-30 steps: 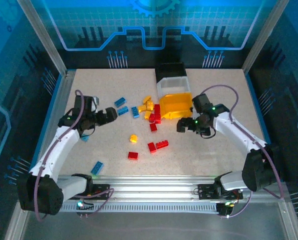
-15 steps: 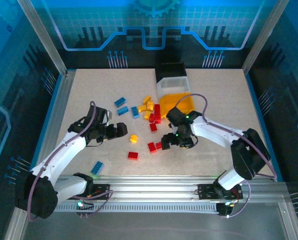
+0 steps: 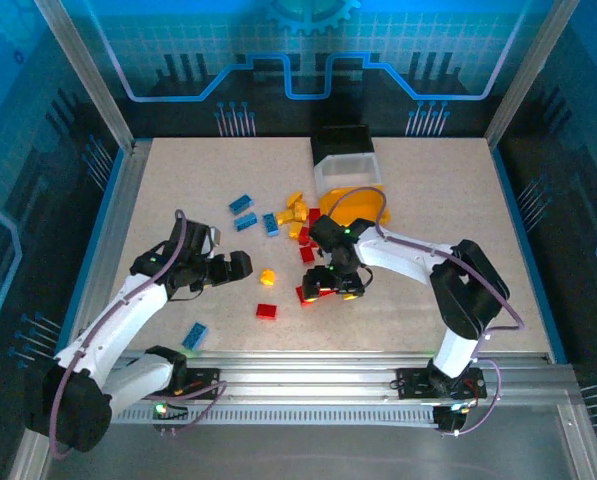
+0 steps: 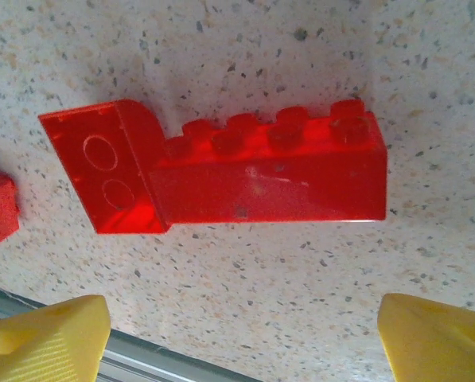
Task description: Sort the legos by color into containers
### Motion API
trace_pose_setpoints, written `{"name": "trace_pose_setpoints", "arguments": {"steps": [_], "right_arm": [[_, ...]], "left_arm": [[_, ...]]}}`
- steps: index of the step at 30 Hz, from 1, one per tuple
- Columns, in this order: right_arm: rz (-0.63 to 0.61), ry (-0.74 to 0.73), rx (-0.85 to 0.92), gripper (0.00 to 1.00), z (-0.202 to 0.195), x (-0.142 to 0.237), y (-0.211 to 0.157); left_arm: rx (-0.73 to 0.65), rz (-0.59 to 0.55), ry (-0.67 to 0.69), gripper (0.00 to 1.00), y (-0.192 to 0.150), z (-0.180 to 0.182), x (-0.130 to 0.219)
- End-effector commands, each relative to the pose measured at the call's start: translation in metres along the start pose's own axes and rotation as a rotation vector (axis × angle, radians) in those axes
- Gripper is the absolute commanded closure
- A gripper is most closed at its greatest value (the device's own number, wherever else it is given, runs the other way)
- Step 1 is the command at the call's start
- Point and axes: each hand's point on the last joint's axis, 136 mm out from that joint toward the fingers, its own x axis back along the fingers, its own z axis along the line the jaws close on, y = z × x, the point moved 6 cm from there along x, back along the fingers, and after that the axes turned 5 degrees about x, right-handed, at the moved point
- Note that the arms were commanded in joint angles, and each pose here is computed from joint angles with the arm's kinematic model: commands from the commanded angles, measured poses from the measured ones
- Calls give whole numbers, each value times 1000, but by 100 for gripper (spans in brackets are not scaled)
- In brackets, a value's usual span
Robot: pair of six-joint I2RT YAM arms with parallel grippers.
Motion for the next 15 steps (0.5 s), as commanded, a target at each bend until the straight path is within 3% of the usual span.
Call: {"name": "trace_pose_setpoints", "arguments": {"steps": [1, 15], "right_arm": [[29, 21, -144, 14, 4, -3, 3], [-73, 35, -552, 16, -1, -2, 23]], "left_arm": [[13, 8, 27, 1, -8, 6, 2], [48, -19, 25, 1, -14, 11, 8]]}}
